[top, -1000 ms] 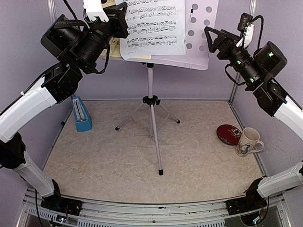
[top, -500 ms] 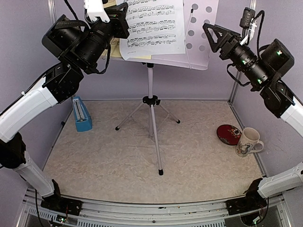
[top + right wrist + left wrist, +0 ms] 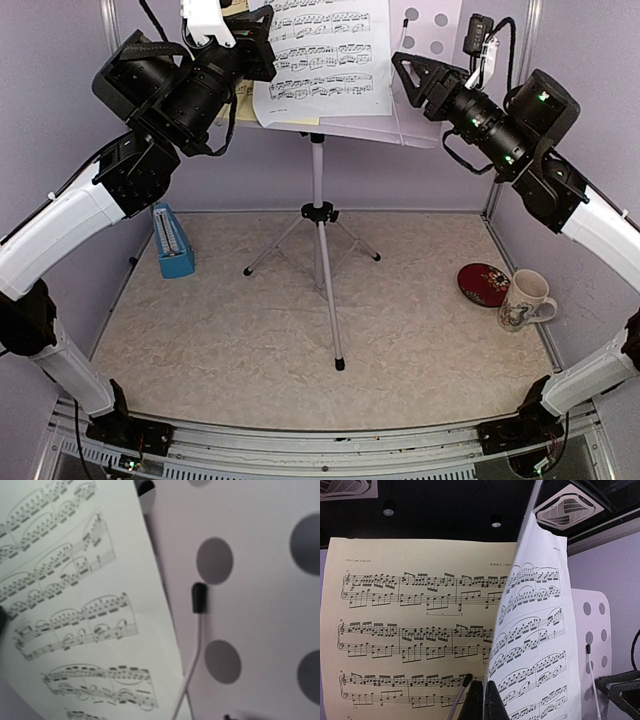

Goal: Set up the instrument practice props

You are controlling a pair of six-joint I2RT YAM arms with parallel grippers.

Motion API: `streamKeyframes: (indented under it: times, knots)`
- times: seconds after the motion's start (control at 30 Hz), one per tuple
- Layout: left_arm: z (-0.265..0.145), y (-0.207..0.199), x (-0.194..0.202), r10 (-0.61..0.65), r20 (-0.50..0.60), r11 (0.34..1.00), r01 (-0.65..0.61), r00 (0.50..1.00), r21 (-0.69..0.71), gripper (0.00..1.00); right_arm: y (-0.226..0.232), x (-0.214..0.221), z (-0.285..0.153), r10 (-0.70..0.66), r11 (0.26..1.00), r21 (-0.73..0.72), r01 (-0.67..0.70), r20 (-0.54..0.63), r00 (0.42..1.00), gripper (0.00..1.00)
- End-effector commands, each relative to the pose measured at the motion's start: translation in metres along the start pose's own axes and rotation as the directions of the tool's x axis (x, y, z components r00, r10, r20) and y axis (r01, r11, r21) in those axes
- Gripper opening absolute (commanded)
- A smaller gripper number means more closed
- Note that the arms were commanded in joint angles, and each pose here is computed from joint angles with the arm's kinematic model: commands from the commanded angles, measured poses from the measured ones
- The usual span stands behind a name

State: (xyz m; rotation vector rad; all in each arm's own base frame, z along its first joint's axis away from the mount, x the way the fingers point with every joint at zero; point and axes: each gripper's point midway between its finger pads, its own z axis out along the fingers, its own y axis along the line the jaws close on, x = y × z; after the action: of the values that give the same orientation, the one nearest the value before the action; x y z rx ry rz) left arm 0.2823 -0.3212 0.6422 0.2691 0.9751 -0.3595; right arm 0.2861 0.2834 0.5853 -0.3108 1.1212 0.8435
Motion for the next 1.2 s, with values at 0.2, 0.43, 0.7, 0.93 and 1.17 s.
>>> streamKeyframes:
  times: [0.2,0.43,0.7,0.93,1.17]
  knots:
    - [0.002,0.001,-0.009,0.003,0.031,1.000,-0.003,1.000,-0.002,0.00,-0.004,-0.010,0.012,0.040,0.999,0.034,-0.042,0.071,0.997,0.44]
    - [0.004,0.000,-0.008,0.011,0.032,1.000,-0.011,0.999,-0.001,0.00,-0.005,-0.008,0.016,0.036,0.999,0.035,-0.039,0.081,0.996,0.28]
    - [0.005,-0.001,-0.007,0.014,0.034,1.000,-0.014,0.999,0.001,0.00,-0.011,-0.003,0.019,0.022,0.997,0.067,-0.027,0.080,0.997,0.17]
    - [0.008,-0.001,-0.005,0.018,0.030,1.000,-0.018,0.999,-0.003,0.00,-0.013,-0.005,0.015,-0.012,0.997,0.079,0.004,0.091,0.996,0.00]
    - [0.013,-0.001,-0.001,0.023,0.028,1.000,-0.023,0.999,-0.001,0.00,-0.009,-0.003,0.013,-0.058,0.997,0.058,0.052,0.099,0.993,0.00]
